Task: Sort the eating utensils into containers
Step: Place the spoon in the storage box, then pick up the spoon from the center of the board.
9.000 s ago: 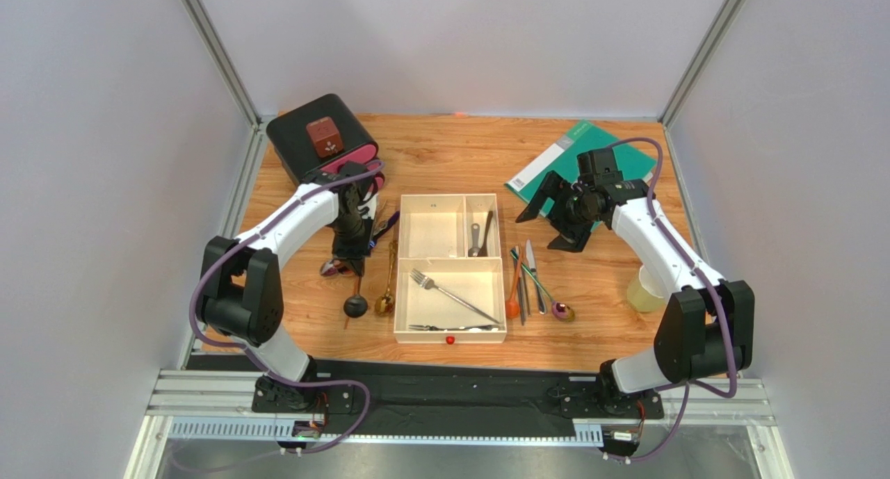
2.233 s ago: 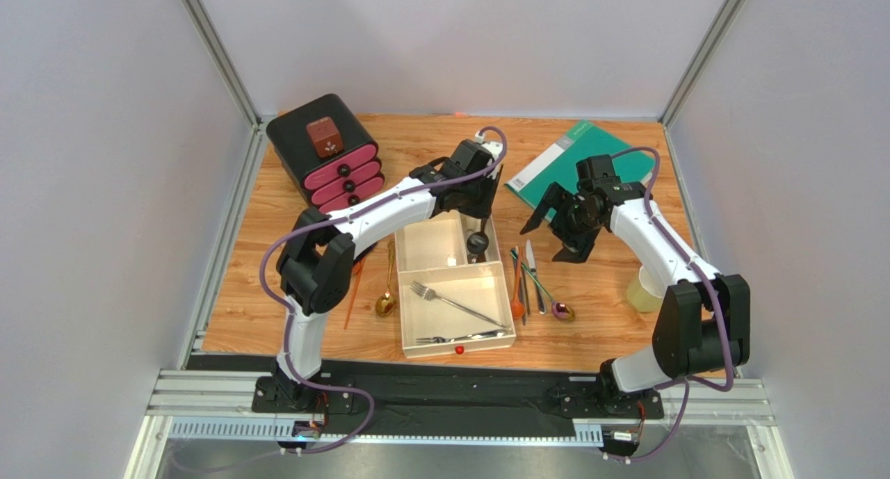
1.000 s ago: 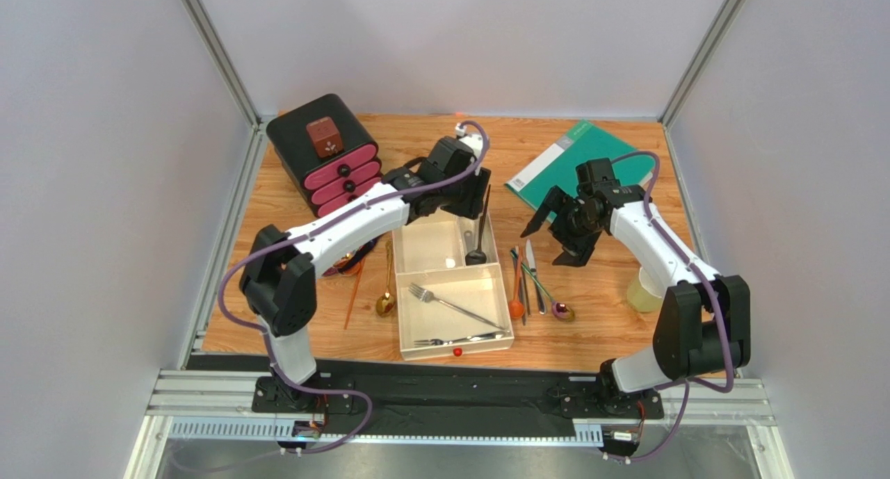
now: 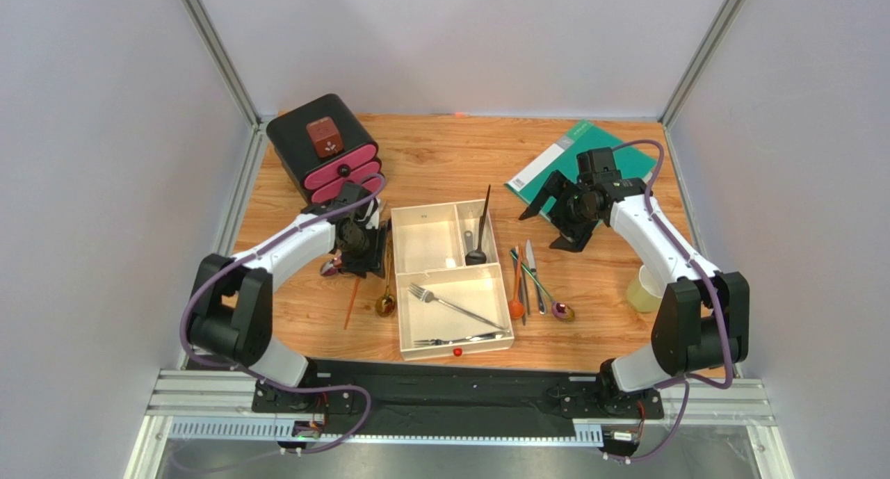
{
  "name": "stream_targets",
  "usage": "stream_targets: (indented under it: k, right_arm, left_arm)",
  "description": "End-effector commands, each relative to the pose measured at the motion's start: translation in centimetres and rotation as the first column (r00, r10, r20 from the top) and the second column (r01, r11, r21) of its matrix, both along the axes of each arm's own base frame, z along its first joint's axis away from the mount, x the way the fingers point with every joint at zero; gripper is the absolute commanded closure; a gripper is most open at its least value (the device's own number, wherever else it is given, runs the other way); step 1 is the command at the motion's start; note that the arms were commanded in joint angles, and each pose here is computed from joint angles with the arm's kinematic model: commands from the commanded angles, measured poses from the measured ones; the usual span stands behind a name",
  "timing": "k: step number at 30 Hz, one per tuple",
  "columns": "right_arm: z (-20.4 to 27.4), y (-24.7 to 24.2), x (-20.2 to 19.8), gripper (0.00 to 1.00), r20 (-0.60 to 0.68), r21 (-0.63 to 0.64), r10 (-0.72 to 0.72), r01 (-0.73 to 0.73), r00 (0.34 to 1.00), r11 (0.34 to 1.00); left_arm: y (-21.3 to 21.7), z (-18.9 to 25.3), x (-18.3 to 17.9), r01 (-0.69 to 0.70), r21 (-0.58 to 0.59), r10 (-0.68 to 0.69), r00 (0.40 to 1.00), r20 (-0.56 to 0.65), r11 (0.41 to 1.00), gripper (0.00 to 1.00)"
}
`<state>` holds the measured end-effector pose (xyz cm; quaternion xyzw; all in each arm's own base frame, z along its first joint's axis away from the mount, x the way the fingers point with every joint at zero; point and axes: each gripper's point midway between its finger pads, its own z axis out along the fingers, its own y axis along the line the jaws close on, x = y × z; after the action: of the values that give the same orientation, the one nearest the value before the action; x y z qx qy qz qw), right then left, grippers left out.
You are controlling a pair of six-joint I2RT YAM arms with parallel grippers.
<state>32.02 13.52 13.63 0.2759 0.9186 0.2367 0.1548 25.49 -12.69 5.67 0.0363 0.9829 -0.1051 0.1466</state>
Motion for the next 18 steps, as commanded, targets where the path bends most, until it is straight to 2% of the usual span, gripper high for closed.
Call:
stream_targets:
  k: [1,13,18]
  right_arm:
    - [1.9,0.6,1.4,0.0,0.06,0.03,0.005,-0.007,0.998,1.0]
    - [1.4,0.6,1.5,0.0,0.057,0.037,-0.01,0.008,0.998,0.999]
    - [1.9,0.7,2.0,0.0,0.078,0.044,-0.015,0.012,0.997,0.999]
  left_arm:
    - [-2.2,-0.2,1.1,0.045,-0.094,-0.045,0.999,-0.004,0.995,0.47]
    - [-2.2,-2.7,1.7,0.03,-0.018,-0.03,0.999,-0.015,0.999,0.48]
    - [-3.9,-4.3,1.2,0.091,0.057,-0.09,0.995,-0.035,0.994,0.49]
